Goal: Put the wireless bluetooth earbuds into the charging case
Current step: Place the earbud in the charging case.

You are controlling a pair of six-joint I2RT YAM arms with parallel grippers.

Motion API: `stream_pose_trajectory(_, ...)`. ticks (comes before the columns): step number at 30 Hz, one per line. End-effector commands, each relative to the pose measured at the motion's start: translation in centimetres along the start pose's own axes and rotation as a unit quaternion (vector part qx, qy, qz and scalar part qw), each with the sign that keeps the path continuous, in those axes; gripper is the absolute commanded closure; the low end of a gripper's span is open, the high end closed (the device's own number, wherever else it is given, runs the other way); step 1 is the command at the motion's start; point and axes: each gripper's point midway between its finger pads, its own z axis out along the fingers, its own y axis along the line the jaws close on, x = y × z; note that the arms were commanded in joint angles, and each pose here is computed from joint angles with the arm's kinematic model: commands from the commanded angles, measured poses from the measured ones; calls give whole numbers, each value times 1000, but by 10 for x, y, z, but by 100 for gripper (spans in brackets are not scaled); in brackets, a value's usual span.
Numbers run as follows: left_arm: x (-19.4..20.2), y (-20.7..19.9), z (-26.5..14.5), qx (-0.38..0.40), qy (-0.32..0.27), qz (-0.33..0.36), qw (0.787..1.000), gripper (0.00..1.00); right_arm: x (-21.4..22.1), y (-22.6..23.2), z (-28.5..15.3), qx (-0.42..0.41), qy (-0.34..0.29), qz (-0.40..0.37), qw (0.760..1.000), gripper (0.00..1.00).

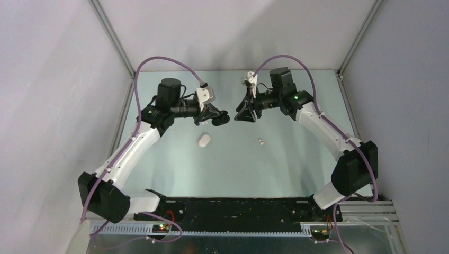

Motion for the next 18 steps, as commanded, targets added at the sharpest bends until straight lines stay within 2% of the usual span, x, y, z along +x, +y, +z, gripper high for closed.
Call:
stream_pose_trajectory(1,-50,7,-11,-6,-67,75,995,100,-25,30,7,-101,-46,-3,994,49)
stream_pose_trajectory(7,-59,14,-10,-22,-84,75,993,100,-30,35,25,-130,-44,9,991,50)
stream_pose_trajectory(16,-63,24,-5,-44,-104,56,992,100,-38,20,32,-132,-66,71,987,65)
stream_pose_trajectory(18,-63,25,-5,-49,-108,56,991,100,-38,16,31,-128,-70,83,986,65)
